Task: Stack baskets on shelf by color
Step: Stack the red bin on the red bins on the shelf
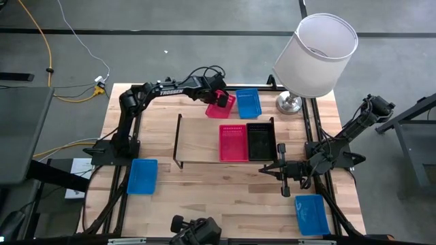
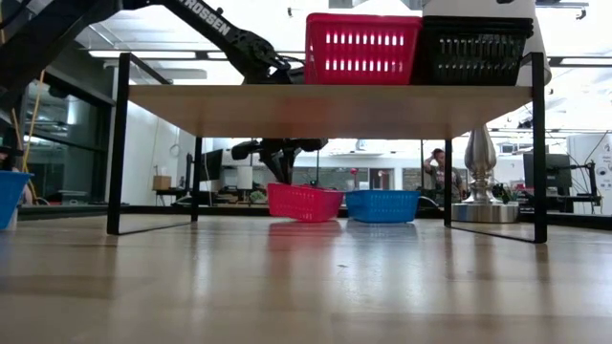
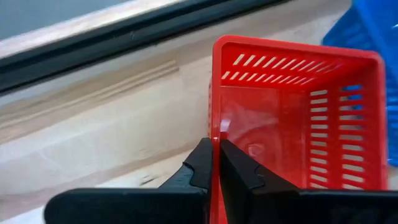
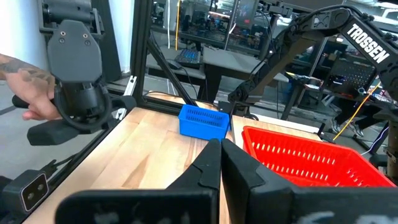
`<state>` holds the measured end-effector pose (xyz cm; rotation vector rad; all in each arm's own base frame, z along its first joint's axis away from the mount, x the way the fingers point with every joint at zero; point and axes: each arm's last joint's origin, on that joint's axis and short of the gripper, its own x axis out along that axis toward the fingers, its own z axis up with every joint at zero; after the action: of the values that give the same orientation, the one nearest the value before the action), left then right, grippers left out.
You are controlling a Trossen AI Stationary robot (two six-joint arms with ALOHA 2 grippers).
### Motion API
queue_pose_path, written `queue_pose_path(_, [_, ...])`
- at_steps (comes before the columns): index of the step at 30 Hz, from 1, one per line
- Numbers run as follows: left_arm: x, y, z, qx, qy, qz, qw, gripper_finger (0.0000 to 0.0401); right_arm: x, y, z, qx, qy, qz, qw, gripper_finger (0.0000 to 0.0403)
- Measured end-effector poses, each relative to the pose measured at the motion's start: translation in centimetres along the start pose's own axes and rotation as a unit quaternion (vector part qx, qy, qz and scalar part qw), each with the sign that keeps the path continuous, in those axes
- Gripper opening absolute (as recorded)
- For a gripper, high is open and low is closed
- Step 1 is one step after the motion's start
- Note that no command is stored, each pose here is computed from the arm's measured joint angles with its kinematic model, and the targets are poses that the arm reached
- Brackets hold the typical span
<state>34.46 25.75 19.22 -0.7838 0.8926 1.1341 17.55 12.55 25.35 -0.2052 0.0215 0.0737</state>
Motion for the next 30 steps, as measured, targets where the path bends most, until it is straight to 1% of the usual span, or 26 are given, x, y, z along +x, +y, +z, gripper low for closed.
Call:
queue_pose_path(4, [-0.5, 0.0, 0.1, 0.014, -0.005, -0.002, 1.000, 0.0005, 0.0, 0.0, 0.0, 0.000, 0.000, 0.000, 1.000, 0.0000])
queue_pose_path(9, [-1.4, -0.1, 0.3, 0.014, -0.020, -0.010, 1.000, 0.0005, 0.0, 0.0, 0.0, 0.002, 0.000, 0.000, 1.000, 0.0000])
queue_pose_path(11, [-2.3, -0.2, 0.5, 0.012, -0.030, -0.017, 0.999, 0.0005, 0.0, 0.0, 0.0, 0.002, 0.000, 0.000, 1.000, 0.0000])
queue_pose_path(13, [-3.6, -0.6, 0.8, 0.010, -0.059, -0.032, 0.998, 0.0005, 0.0, 0.0, 0.0, 0.010, 0.000, 0.000, 1.000, 0.0000])
queue_pose_path(17, [-7.2, -0.7, 1.5, -0.003, -0.123, -0.050, 0.991, 0.0005, 0.0, 0.0, 0.0, 0.012, 0.001, 0.000, 1.000, 0.0000])
queue_pose_path(23, [-14.0, 0.7, 2.2, -0.023, -0.210, -0.068, 0.975, 0.0005, 0.0, 0.0, -0.1, 0.010, 0.002, 0.001, 1.000, 0.0000])
queue_pose_path(27, [-19.0, 1.4, 1.4, -0.007, -0.262, -0.084, 0.961, 0.0005, 0.0, 0.0, -0.1, 0.009, 0.003, 0.001, 1.000, 0.0000])
queue_pose_path(30, [-22.4, 1.5, 0.0, 0.021, -0.284, -0.114, 0.952, 0.0005, 0.0, 0.0, -0.1, 0.009, 0.003, 0.000, 1.000, 0.0000])
